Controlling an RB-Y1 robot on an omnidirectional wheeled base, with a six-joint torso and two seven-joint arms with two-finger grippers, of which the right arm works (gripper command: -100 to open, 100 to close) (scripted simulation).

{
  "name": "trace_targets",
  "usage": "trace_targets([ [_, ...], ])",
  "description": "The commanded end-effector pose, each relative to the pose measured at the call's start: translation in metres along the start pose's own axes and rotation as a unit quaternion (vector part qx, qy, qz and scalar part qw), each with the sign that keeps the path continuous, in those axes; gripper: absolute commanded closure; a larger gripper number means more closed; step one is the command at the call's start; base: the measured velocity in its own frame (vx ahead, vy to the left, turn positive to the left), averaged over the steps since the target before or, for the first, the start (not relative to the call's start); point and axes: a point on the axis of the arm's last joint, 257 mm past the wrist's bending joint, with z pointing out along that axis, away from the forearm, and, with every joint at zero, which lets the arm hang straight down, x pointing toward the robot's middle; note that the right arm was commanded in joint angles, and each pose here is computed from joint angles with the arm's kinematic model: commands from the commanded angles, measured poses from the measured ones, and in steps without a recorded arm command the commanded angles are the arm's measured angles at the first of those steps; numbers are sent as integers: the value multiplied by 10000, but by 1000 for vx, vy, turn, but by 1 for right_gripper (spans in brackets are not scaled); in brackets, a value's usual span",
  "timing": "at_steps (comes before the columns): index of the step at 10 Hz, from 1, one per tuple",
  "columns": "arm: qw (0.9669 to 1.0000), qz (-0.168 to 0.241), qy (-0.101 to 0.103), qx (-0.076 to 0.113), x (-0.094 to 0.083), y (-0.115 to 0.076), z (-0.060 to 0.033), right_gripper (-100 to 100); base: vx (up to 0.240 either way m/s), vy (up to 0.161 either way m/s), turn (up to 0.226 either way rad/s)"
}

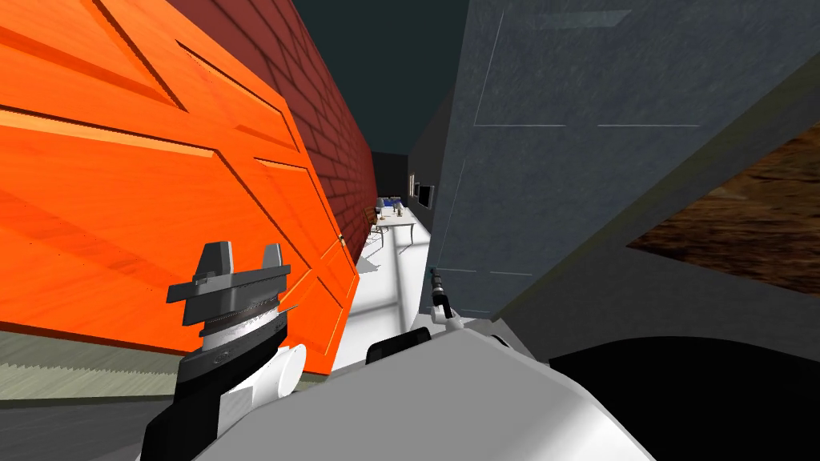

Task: Push the door open

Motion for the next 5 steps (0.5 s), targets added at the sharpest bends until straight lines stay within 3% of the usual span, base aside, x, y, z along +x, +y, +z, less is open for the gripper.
trace_targets([
  [1,9999,-28,-72,-96,-95,82,44,100,121,16,-16],
  [5,9993,-87,-359,-108,-415,97,81,100,179,11,-35],
])
